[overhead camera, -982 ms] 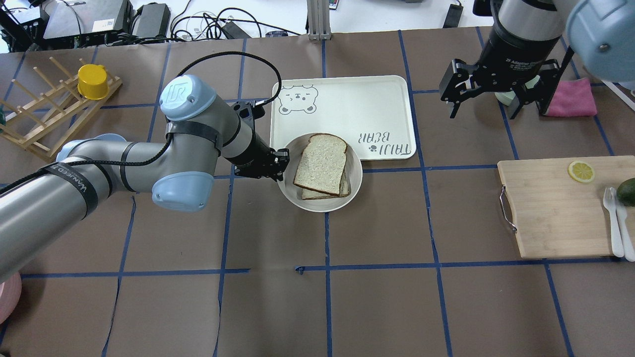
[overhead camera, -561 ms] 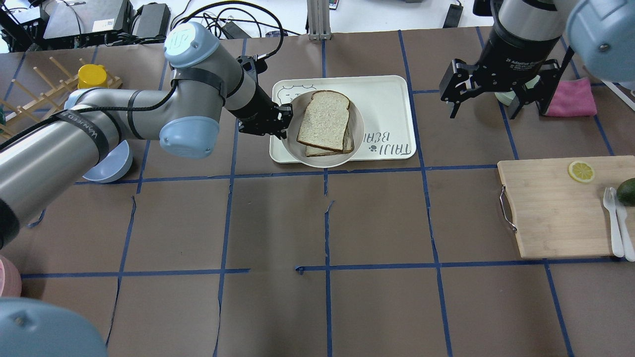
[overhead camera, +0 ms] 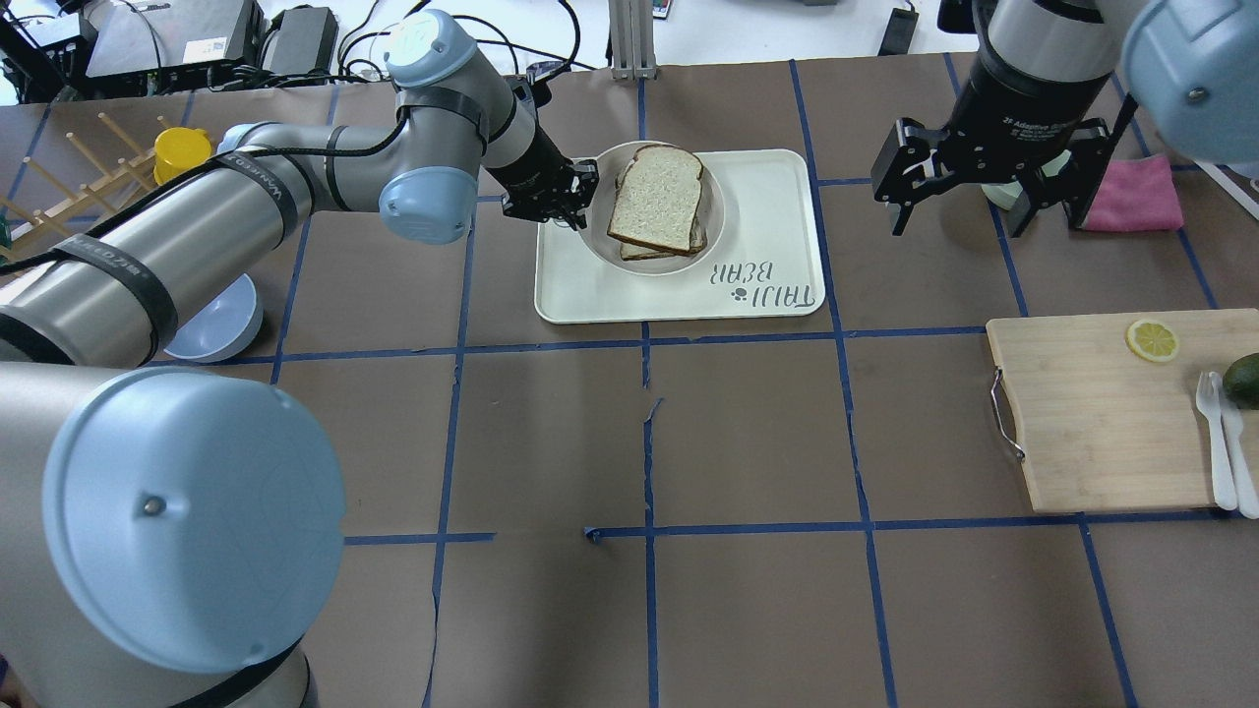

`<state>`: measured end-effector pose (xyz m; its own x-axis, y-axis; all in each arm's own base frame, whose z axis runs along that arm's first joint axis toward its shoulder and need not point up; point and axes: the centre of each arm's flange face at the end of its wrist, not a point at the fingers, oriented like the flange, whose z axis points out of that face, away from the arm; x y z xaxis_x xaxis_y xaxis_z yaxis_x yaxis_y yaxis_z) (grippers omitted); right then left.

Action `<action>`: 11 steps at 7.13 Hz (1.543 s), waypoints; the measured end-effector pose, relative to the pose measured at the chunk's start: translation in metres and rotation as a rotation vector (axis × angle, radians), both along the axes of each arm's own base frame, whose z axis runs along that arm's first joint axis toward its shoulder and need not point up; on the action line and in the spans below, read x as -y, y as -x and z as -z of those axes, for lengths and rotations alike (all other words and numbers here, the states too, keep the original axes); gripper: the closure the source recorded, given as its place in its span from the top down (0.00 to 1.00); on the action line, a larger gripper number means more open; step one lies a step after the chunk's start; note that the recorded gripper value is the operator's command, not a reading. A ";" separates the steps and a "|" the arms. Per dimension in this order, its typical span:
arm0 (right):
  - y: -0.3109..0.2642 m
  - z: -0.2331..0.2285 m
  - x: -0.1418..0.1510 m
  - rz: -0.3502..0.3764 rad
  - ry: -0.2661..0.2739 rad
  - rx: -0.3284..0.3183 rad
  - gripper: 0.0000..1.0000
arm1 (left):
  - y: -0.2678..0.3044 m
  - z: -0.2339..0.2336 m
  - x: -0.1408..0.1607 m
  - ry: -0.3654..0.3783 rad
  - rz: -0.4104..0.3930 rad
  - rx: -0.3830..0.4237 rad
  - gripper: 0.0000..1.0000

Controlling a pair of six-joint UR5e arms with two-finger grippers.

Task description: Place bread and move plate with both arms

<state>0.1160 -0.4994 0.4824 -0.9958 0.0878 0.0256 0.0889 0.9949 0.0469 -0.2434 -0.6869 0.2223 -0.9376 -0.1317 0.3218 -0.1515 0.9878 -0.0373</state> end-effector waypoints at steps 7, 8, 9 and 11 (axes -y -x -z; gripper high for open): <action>0.001 0.000 0.000 -0.002 0.000 -0.006 1.00 | 0.004 0.023 -0.002 -0.047 -0.015 -0.042 0.02; 0.001 0.000 0.000 -0.002 0.000 -0.005 1.00 | 0.004 0.026 -0.005 -0.054 -0.016 -0.041 0.27; 0.000 0.000 0.000 -0.002 0.000 -0.005 1.00 | 0.004 0.029 -0.005 -0.058 -0.016 -0.039 0.53; 0.000 0.000 0.000 -0.002 0.000 -0.005 1.00 | 0.003 0.025 -0.004 -0.051 -0.014 -0.032 0.80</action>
<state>0.1155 -0.4994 0.4824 -0.9958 0.0863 0.0302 0.0876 0.9951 0.0468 -0.2464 -0.6828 0.1968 -0.9248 -0.1616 0.3444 -0.1654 0.9861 0.0185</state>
